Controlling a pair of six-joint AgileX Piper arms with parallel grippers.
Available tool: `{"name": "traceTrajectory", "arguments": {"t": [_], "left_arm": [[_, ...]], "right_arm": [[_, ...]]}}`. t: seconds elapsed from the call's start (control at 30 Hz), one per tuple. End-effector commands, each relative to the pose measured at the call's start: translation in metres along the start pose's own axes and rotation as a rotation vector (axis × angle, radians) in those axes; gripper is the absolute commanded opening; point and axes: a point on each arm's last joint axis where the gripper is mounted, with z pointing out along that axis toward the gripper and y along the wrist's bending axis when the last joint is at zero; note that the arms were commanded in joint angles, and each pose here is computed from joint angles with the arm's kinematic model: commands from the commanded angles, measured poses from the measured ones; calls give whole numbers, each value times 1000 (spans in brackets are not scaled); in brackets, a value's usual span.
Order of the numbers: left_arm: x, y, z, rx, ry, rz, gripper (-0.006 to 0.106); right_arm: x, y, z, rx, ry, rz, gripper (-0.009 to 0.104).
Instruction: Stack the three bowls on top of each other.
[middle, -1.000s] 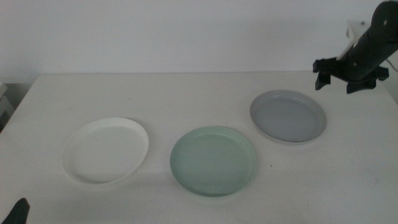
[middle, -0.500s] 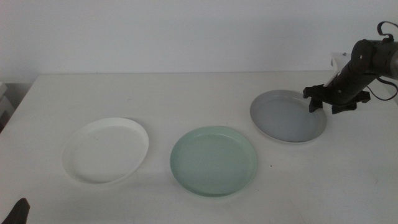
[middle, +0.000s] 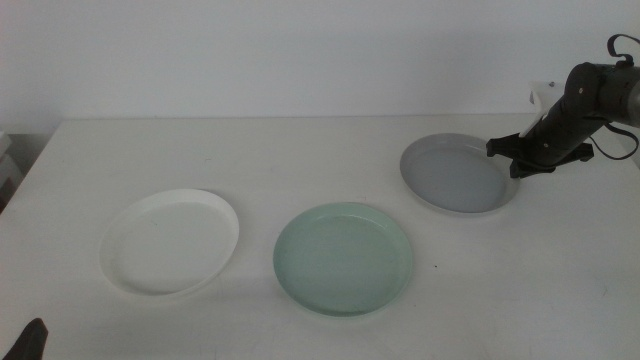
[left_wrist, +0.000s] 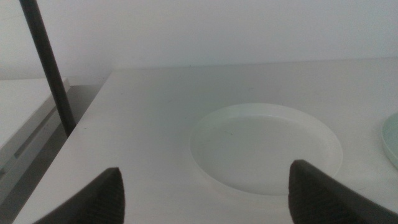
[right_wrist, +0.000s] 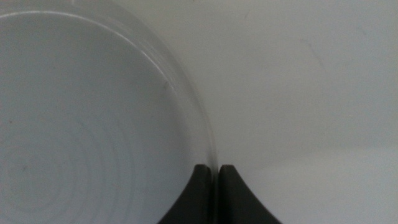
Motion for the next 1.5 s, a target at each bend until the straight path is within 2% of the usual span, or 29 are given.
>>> {"name": "traceTrajectory", "arguments": {"t": [0.0, 0.17, 0.27, 0.47, 0.67, 0.8, 0.93, 1.27, 1.47], "left_arm": [[-10, 0, -2, -2, -104, -11, 89], [-10, 0, -2, -2, -104, -11, 89], [-10, 0, -2, -2, -104, -11, 89], [-10, 0, -2, -2, -104, -11, 89], [-10, 0, -2, -2, -104, -11, 89], [-10, 0, -2, -2, -104, -11, 89], [-10, 0, -2, -2, -104, -11, 89], [-10, 0, -2, -2, -104, -11, 89], [-10, 0, -2, -2, -104, -11, 89]], "right_arm": [[-22, 1, -46, -1, -122, -36, -1], [-23, 4, -89, -16, -199, -29, -1], [-8, 5, -118, -36, -269, -14, -1], [48, 26, -168, -147, -358, 10, -1], [89, 74, -187, -300, -275, -46, -1], [103, 111, -190, -376, -253, -114, -1], [109, 137, -181, -413, -255, -124, -1], [112, 148, -118, -363, -178, -101, -1], [113, 149, -104, -347, -165, -97, 0]]}}
